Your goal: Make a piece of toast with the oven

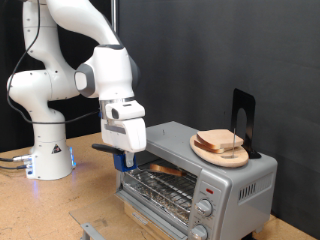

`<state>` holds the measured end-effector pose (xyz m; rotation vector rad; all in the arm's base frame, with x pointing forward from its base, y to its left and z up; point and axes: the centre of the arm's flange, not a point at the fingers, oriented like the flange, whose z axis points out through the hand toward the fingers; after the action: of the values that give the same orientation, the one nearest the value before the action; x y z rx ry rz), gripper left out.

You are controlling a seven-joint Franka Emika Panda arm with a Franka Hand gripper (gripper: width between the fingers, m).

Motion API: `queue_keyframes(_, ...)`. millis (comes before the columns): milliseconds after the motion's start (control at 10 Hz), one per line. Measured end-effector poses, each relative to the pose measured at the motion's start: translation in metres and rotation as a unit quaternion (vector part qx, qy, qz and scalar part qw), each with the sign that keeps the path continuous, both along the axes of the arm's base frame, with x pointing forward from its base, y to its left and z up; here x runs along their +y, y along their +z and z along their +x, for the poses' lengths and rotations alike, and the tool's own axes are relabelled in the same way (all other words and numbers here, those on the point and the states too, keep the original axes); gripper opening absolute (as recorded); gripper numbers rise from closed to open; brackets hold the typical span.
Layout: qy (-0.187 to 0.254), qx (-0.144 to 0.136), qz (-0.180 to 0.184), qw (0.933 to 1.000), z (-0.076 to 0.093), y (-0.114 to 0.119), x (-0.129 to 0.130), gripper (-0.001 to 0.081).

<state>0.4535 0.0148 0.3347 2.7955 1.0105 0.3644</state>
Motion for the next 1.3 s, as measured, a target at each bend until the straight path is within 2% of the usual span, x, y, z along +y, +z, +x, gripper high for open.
queue_keyframes(100, 0.009, -0.008, -0.011, 0.9999, -0.001, 0.000, -0.002, 0.0401)
queue_keyframes(400, 0.005, -0.012, -0.010, 0.9999, -0.002, 0.003, -0.006, 0.0401)
queue_keyframes(700, -0.028, 0.007, 0.043, 0.9987, -0.007, 0.003, -0.012, 0.0401)
queue_keyframes(800, -0.056, 0.012, 0.075, 0.9956, -0.011, 0.003, -0.014, 0.0401)
queue_keyframes(1000, -0.119, 0.031, 0.126, 0.9843, -0.022, 0.002, -0.018, 0.0401)
queue_keyframes(1100, -0.107, 0.029, 0.117, 0.9869, -0.021, 0.002, -0.017, 0.0401)
queue_keyframes(1300, -0.118, 0.015, 0.125, 0.9849, -0.023, 0.000, -0.024, 0.0401)
